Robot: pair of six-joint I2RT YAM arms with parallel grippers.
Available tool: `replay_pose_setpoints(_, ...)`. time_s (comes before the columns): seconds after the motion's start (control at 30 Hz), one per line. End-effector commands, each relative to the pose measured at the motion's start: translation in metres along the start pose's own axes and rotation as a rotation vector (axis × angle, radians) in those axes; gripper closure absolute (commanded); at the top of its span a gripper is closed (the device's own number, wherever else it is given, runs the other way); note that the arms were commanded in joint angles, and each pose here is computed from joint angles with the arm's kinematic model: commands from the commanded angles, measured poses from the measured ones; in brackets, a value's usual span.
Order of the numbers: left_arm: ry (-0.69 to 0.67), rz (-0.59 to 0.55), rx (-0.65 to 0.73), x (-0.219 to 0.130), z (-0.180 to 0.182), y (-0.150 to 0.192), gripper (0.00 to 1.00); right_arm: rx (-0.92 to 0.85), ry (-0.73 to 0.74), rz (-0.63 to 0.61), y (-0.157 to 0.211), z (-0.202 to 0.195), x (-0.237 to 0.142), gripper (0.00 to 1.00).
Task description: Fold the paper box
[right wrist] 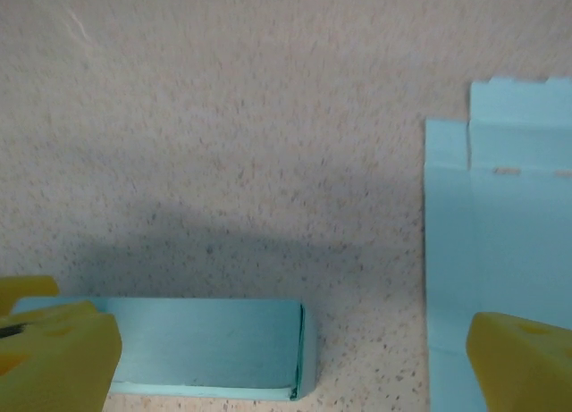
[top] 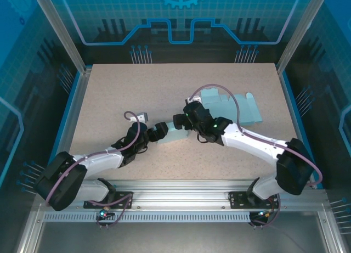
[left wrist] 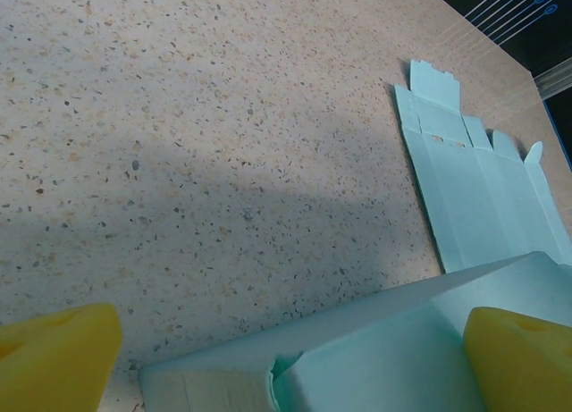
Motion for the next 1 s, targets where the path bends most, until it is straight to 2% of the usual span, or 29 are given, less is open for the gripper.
replay_pose_setpoints(0.0, -0.152, 0.13, 0.052, -0.002, 0.038, 0.038, 0.01, 0.046, -0.015, 0.117, 0.014, -0.003, 0.012, 0.0)
replay_pose_setpoints(0.17, -0.16, 0.121, 0.057, -0.005, 0.039, 0.036, 0.02, 0.086, -0.054, 0.16, 0.031, -0.008, 0.024, 0.03)
replay_pose_setpoints(0.23, -0.159, 0.12, 0.059, -0.005, 0.039, 0.036, 0.05, 0.102, -0.057, 0.174, 0.039, -0.012, 0.029, 0.05)
replay_pose_setpoints(0.37, -0.158, 0.123, 0.055, -0.007, 0.041, 0.038, 0.18, 0.13, -0.047, 0.212, 0.055, -0.024, 0.043, 0.22)
replay_pose_setpoints(0.47, -0.163, 0.132, 0.047, -0.01, 0.044, 0.042, 0.3, 0.15, -0.038, 0.235, 0.065, -0.032, 0.051, 0.34)
replay_pose_setpoints(0.63, -0.18, 0.138, 0.04, -0.016, 0.051, 0.046, 0.6, 0.173, -0.039, 0.247, 0.078, -0.039, 0.057, 0.51)
replay_pose_setpoints(0.7, -0.189, 0.133, 0.036, -0.019, 0.053, 0.045, 0.72, 0.18, -0.039, 0.254, 0.081, -0.041, 0.059, 0.54)
replay_pose_setpoints(0.77, -0.193, 0.13, 0.037, -0.021, 0.054, 0.046, 0.79, 0.186, -0.036, 0.257, 0.083, -0.043, 0.061, 0.58)
replay_pose_setpoints(0.87, -0.194, 0.122, 0.039, -0.023, 0.054, 0.044, 0.8, 0.191, -0.049, 0.26, 0.083, -0.041, 0.062, 0.58)
replay_pose_setpoints(0.97, -0.178, 0.11, 0.054, -0.024, 0.048, 0.037, 0.7, 0.19, -0.066, 0.26, 0.08, -0.038, 0.062, 0.58)
Point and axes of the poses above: each hand's point on the last joint's axis, 136 mm out from that joint toward the fingers, its own x axis out along the fingers, its own z axis along the line the jaws close on, y = z × x, the point moved 5 cm from there along -x, back along the fingers, and after that the axes turned 1 degree about x, right-handed, at the moved point
